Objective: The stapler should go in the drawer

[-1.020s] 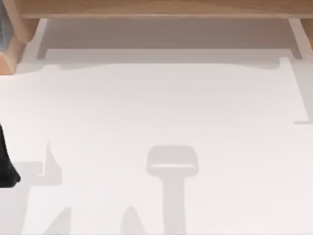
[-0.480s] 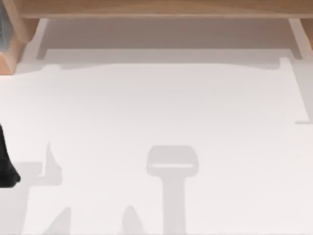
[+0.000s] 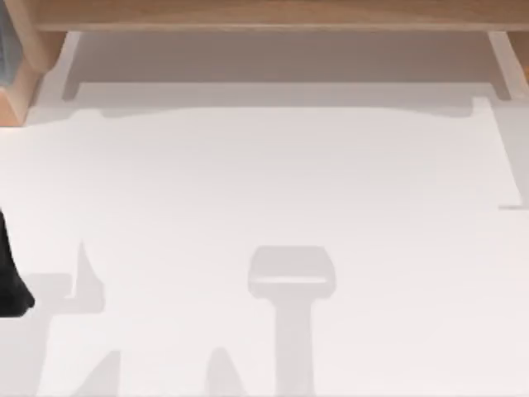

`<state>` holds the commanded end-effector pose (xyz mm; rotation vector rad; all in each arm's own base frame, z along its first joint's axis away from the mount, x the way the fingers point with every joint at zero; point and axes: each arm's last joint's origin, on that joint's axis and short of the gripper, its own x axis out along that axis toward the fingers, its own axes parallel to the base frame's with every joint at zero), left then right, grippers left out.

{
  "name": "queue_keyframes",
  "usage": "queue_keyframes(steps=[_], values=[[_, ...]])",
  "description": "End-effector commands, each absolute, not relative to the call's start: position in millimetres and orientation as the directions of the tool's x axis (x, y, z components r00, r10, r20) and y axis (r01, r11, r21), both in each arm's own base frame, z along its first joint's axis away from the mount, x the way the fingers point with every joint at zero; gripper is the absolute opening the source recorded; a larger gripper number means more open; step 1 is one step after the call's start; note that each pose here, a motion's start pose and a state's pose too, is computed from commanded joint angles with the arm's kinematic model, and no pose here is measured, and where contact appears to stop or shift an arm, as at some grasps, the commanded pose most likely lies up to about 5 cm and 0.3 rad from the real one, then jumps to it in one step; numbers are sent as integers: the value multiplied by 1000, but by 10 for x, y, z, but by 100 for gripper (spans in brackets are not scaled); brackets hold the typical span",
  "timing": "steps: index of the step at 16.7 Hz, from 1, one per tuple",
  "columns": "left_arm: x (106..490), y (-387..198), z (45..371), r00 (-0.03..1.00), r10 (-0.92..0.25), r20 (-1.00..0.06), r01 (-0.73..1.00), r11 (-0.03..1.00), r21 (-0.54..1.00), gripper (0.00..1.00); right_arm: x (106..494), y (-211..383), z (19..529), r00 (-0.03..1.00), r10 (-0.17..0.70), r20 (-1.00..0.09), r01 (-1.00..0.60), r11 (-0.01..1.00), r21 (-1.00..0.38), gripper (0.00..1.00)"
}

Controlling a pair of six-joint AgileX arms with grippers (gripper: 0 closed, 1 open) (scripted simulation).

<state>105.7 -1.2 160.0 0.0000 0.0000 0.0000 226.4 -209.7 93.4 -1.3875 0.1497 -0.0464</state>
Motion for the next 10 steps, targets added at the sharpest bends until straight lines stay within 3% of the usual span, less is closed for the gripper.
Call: queue_keyframes(steps=[5,10], values=[[1057,-12,1600,1000,0,0,0,1000,0,100,2257,-1811,894,1000,-19,-6,-6,14,-1000,100],[1057,-12,1600,1000,0,0,0,1000,0,100,2258,-1787,892,1000,-10,0,0,0,-1000,100]])
